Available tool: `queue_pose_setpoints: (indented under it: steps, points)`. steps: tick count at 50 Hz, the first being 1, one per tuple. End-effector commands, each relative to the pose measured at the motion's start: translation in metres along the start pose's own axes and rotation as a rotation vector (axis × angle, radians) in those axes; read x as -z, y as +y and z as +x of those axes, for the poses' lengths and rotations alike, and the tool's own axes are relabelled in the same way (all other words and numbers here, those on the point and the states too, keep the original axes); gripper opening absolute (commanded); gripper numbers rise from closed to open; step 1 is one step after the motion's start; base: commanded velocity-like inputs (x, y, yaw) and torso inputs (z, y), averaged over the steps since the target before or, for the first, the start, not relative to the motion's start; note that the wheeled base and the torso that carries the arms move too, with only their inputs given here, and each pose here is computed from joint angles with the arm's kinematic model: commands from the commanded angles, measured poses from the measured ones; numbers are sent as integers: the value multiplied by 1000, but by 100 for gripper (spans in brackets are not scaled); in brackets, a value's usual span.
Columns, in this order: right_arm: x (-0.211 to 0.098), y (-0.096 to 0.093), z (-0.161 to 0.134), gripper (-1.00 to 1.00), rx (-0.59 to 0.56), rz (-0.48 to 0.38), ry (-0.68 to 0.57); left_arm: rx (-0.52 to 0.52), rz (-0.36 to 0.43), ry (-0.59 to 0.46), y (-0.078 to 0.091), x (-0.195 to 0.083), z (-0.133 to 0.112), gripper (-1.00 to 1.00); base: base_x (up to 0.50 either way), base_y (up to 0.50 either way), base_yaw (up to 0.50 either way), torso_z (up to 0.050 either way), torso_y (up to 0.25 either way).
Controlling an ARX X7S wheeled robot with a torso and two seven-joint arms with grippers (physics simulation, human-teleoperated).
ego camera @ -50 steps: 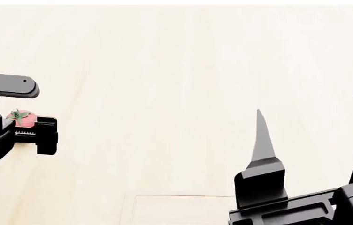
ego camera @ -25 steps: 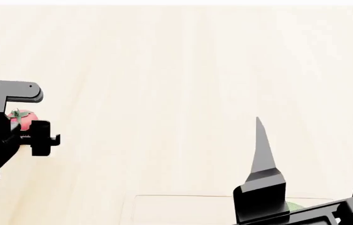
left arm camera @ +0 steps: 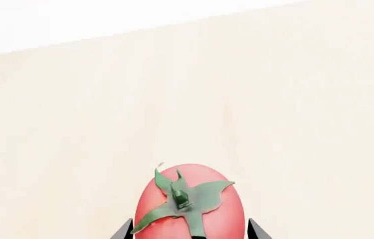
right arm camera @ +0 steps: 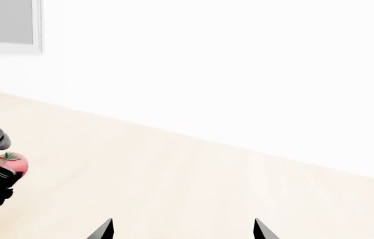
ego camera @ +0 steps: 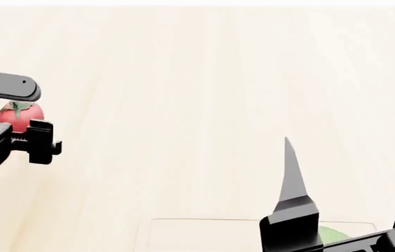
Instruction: Place the avocado, onion, tomato and bell pepper on the cutting board.
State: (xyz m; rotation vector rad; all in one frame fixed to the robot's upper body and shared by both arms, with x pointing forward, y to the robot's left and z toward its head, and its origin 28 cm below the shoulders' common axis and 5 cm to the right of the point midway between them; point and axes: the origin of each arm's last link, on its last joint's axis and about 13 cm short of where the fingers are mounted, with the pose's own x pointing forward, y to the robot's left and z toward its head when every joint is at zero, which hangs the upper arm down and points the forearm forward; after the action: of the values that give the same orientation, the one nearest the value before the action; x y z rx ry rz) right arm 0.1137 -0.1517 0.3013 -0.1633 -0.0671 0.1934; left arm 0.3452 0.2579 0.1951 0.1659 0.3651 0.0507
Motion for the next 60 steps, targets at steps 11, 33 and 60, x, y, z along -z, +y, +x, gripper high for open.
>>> queue_pose_setpoints:
  steps: [11, 33, 60]
  points:
    - [0, 0, 25, 100, 28, 32, -80, 381, 130, -431, -29, -44, -173, -100, 0, 0, 0, 0, 0]
    - [6, -6, 28, 100, 185, 67, -105, 722, 247, -368, -73, -60, -156, -100, 0, 0, 0, 0, 0]
    - [7, -3, 15, 100, 189, 83, -88, 858, 302, -183, -92, -28, -140, -100, 0, 0, 0, 0, 0]
